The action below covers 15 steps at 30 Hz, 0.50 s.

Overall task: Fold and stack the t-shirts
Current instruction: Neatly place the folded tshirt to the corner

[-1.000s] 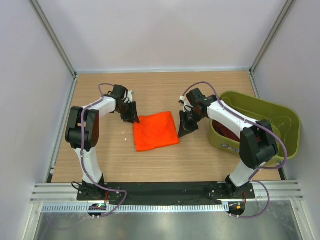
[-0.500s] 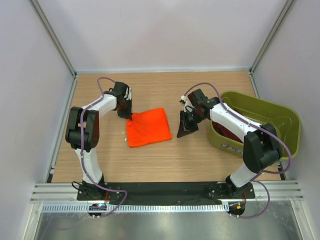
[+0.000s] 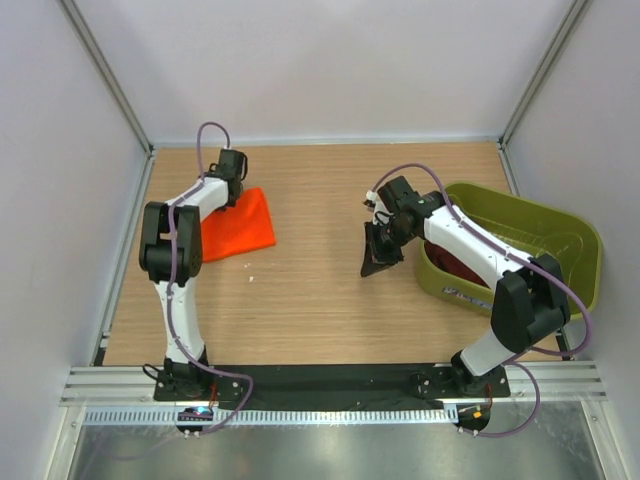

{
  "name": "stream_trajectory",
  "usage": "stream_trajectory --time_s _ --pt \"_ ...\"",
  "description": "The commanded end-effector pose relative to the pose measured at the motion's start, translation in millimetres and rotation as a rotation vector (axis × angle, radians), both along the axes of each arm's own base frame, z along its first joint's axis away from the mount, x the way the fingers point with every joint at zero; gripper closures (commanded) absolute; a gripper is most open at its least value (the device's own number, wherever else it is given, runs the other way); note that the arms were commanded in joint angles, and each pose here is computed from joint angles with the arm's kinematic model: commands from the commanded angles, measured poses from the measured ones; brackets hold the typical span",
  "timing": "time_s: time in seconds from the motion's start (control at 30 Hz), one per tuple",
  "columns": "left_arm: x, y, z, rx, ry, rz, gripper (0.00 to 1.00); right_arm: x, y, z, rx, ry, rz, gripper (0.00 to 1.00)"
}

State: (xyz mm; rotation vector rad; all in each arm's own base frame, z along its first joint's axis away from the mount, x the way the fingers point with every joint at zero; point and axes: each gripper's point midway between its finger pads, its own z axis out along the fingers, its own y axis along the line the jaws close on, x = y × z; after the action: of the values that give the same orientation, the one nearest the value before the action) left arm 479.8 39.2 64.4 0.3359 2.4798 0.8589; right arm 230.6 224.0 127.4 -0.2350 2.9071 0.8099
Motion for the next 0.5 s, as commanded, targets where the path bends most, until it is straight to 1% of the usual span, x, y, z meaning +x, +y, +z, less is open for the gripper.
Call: stream_trajectory --time_s 0.0,0.03,0.07,0.1,0.17,0.23,0.3,0.33,0.37,0.4,0.43,0.47 --pt "39 55 43 0.240 -0.138 0.104 1.00 -2 -14 3 -0.066 -0.056 0.016 0.98" --pt "49 66 47 0.264 -0.170 0.132 1.00 1 -19 0 -0.097 -0.064 0.024 0.98" --pt "48 71 48 0.274 -0.162 0.137 1.00 1 -19 2 -0.099 -0.067 0.031 0.98" --pt "61 73 48 0.281 -0.194 0.136 1.00 3 -23 0 -0.123 -0.074 0.027 0.98" --pt "73 80 51 0.332 -0.196 0.109 1.00 5 -26 -1 -0.139 -0.083 0.031 0.98" --pt "96 83 52 0.350 -0.257 0.089 1.00 8 -30 -3 -0.158 -0.088 0.025 0.99" --pt "109 92 54 0.376 -0.258 0.067 1.00 12 -34 -5 -0.168 -0.096 0.010 0.99" --pt "119 96 56 0.374 -0.284 0.071 1.00 13 -36 -9 -0.173 -0.087 0.003 0.99" --pt "121 106 55 0.346 -0.311 0.093 1.00 16 -38 -11 -0.173 -0.084 -0.007 0.99" --pt "128 102 47 0.311 -0.324 0.070 1.00 19 -40 -13 -0.172 -0.077 -0.018 0.99" --pt "127 123 45 0.304 -0.326 0.100 1.00 20 -42 -15 -0.176 -0.068 -0.024 0.99" --pt "132 130 49 0.297 -0.343 0.106 1.00 22 -43 -18 -0.180 -0.063 -0.027 0.99"
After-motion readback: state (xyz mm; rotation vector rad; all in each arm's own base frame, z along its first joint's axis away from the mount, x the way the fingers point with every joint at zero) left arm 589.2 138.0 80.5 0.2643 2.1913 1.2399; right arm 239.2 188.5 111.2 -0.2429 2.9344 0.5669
